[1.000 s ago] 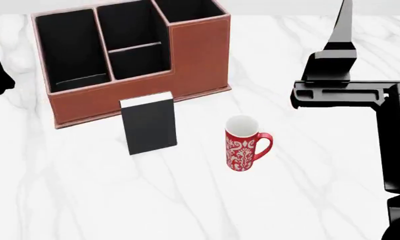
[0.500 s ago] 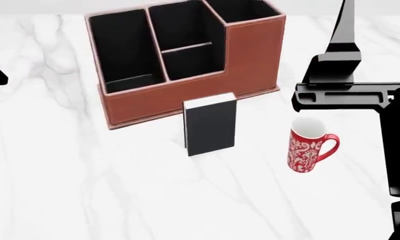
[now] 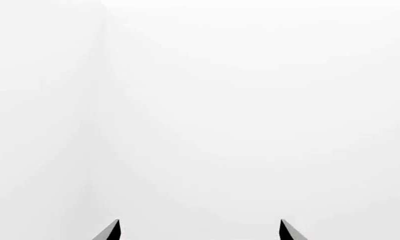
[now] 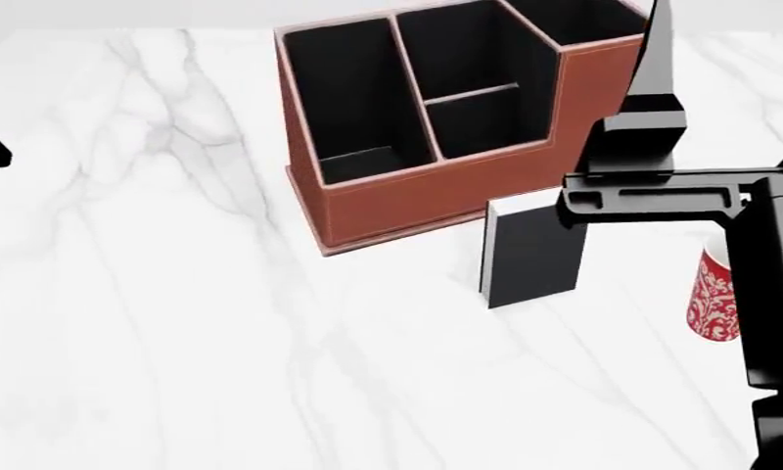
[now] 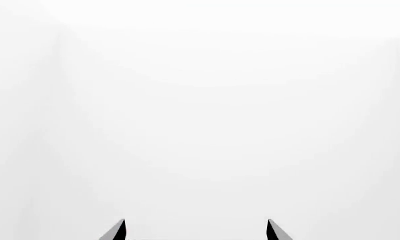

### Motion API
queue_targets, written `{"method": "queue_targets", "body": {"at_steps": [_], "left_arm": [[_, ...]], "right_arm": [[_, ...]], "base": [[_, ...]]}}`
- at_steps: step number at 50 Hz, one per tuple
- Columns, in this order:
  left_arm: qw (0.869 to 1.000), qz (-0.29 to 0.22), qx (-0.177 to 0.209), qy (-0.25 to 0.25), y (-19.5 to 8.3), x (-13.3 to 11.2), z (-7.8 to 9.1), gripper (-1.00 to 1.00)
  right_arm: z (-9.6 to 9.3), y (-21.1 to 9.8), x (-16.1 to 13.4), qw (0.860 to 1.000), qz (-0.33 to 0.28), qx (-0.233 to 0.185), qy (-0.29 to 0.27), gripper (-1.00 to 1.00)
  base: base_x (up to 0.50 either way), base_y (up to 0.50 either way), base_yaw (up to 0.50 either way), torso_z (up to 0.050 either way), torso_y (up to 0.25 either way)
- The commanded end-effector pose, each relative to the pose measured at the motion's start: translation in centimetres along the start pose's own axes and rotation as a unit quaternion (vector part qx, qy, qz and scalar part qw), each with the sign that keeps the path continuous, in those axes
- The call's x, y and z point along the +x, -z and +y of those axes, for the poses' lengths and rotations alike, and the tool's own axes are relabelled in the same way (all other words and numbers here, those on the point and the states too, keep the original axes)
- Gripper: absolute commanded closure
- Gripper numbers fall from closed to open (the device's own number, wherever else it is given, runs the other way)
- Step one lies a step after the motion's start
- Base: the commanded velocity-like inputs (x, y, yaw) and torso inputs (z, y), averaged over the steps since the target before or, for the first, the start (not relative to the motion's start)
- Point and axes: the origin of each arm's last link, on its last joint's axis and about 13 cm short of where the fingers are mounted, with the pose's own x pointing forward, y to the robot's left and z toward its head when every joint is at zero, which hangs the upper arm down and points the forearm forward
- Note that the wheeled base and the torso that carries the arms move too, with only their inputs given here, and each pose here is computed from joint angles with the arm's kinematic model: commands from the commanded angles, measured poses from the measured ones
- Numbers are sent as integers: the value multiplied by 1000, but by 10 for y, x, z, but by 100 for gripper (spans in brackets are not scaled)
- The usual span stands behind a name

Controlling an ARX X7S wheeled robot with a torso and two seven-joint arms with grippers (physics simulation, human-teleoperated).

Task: Pick up the book and place it in the front compartment of the caddy.

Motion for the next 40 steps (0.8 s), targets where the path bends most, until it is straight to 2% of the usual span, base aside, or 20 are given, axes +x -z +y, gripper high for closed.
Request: {"method": "queue_targets", "body": {"at_steps": [1, 7, 18, 40], "left_arm": [[1000, 1, -2, 4, 0, 0, -1, -100], [1000, 1, -1, 5, 0, -1, -1, -100], [1000, 1, -2, 3, -1, -1, 0, -100], [1000, 4, 2, 4, 2, -1, -1, -100]], "right_arm": [[-1, 2, 1, 1000, 7, -6, 7, -100], [1, 4, 2, 1000, 16, -17, 5, -100], [1, 2, 0, 1000, 6, -8, -2, -100], [0, 2, -3, 1000, 6, -11, -8, -100]], "base": [[0, 0, 0, 0, 0], [0, 0, 0, 0, 0], [55, 0, 0, 0, 0], [497, 0, 0, 0, 0]]}}
